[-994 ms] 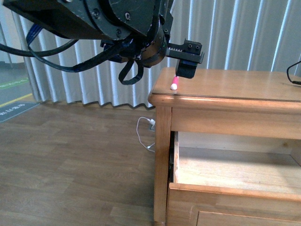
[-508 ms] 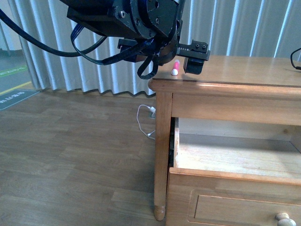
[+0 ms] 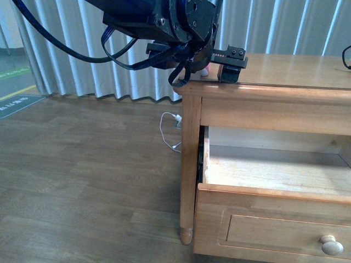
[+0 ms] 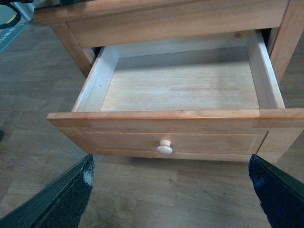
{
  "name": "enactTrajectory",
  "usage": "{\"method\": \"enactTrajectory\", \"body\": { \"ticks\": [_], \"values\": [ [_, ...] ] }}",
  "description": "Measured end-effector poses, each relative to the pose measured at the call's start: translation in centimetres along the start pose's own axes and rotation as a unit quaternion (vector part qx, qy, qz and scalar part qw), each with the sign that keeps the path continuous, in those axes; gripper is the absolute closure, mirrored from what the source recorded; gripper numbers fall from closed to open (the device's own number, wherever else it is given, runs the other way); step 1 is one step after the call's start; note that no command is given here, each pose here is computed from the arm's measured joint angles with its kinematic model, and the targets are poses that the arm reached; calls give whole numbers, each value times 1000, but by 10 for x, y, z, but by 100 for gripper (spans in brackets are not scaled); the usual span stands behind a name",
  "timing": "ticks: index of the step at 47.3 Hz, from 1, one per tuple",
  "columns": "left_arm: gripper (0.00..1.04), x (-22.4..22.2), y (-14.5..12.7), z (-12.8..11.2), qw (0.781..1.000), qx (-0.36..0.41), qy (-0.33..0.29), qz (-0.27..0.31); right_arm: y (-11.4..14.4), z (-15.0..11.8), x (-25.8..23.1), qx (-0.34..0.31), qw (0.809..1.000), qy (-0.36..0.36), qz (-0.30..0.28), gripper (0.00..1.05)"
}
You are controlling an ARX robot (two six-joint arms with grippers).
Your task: Place pink marker in drawer with both arms
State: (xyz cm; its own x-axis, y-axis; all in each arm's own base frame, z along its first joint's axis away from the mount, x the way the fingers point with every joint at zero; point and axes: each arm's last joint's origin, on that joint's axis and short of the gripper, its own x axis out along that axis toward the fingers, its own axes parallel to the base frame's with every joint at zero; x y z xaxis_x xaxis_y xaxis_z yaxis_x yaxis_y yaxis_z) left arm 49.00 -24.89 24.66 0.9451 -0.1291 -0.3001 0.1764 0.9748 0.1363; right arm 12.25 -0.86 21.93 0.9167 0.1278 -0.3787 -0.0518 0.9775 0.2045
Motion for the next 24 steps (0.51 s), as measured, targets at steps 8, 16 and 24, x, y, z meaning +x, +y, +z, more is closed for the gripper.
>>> {"method": "enactTrajectory", "body": {
  "ticks": [8,16,24],
  "values": [
    [13,0,-4,2,1000,14,7,-6,0,0,0,0,1000,0,0,9],
    [38,-1,-6,3,999,31,18,-7,0,0,0,0,1000,0,0,9],
    [68,-1,-8,1,999,43,27,-20,0,0,0,0,1000,0,0,9]
  ]
}}
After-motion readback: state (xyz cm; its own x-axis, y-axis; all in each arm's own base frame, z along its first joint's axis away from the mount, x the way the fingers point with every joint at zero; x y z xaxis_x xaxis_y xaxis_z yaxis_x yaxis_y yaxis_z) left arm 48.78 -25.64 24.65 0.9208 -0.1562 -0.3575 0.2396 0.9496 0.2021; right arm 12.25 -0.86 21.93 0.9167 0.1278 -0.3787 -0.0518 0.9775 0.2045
